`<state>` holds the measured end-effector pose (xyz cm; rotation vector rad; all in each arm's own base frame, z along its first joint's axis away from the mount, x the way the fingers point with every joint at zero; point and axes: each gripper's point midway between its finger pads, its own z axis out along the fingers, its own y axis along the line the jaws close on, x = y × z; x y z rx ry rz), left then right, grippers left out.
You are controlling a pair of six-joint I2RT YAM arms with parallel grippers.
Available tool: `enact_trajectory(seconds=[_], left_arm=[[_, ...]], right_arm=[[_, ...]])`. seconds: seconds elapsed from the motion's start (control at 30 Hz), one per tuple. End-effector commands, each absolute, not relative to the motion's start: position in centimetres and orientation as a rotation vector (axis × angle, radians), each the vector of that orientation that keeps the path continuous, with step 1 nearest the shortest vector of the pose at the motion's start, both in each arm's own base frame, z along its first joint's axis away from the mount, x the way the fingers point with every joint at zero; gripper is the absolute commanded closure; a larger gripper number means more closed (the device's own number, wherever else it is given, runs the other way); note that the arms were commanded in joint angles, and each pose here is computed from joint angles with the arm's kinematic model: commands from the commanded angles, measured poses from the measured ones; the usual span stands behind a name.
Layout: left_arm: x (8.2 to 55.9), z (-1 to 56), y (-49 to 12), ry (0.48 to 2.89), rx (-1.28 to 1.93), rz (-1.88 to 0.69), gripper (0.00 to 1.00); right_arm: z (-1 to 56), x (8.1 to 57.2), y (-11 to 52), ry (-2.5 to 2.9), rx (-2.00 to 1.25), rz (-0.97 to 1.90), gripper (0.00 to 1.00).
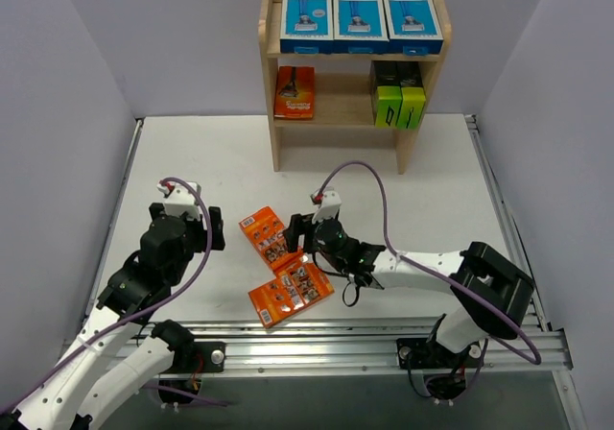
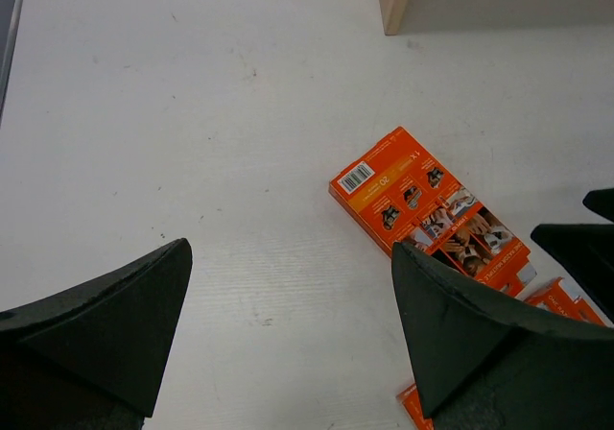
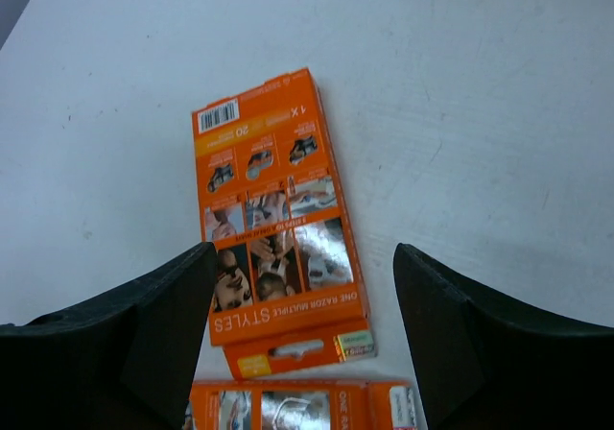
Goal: Place and organize the shaving razors onto the shelf
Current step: Grab a shaving razor with the right arm
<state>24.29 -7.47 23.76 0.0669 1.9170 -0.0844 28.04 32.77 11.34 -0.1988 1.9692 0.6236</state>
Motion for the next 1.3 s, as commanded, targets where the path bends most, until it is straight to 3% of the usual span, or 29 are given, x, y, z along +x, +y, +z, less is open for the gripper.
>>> enact_trajectory(seconds=[0.0, 0.37, 0.77, 1.27], left_arm=[[24.8, 24.8, -7.1, 1.885, 0.043, -0.069, 0.06], [24.9, 24.5, -6.9, 1.899, 0.041, -0.068, 0.06], [25.0, 24.2, -7.3, 1.912, 0.06, -0.084, 0.06], [25.0, 24.3, -7.3, 1.912, 0.061, -0.095, 0.06]], right_arm=[[13.5, 26.6, 32.8, 1.915, -0.095, 0.682, 0.31], [9.5, 20.3, 29.1, 2.034, 0.054, 0.799, 0.36], [8.1, 15.9, 27.7, 2.09, 0.152, 0.939, 0.32], [6.6, 10.0, 32.0, 2.114, 0.369, 1.108, 0.29]])
